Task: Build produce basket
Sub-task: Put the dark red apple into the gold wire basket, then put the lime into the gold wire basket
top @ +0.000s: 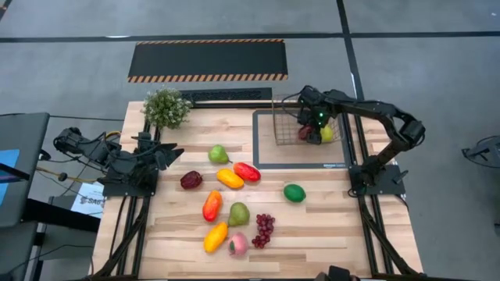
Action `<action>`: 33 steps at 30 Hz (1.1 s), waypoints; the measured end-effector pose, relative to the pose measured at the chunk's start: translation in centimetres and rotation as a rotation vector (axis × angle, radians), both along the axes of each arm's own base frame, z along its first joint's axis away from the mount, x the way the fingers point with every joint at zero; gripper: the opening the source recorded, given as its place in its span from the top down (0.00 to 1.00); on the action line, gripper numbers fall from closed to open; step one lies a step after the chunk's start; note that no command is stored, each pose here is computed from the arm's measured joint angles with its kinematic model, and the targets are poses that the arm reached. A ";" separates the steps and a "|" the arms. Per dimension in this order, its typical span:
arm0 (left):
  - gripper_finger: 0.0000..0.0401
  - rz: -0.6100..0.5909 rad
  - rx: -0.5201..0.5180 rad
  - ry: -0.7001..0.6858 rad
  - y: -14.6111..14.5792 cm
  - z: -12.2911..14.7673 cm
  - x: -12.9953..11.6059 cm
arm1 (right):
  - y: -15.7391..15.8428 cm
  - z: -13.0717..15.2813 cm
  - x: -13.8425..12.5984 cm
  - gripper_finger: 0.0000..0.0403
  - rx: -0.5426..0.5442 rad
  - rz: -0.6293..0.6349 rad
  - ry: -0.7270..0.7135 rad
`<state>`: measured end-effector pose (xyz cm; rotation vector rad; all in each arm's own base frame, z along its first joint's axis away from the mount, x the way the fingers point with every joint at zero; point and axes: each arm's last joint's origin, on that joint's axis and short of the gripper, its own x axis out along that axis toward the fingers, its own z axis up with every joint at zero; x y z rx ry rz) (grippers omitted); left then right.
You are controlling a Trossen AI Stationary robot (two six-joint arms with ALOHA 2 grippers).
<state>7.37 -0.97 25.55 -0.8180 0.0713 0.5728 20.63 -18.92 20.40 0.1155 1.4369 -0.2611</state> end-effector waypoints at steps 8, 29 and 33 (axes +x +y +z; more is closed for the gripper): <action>0.04 -0.001 -0.002 -0.001 0.0 0.0 0.0 | -0.5 1.8 0.6 0.08 -0.023 0.002 -0.028; 0.04 -0.005 -0.005 0.000 0.0 0.0 0.0 | 7.8 12.0 3.5 0.09 0.327 -0.228 -0.045; 0.04 -0.007 0.000 0.003 0.0 0.0 0.0 | 12.6 12.4 5.2 0.09 0.309 -0.155 -0.064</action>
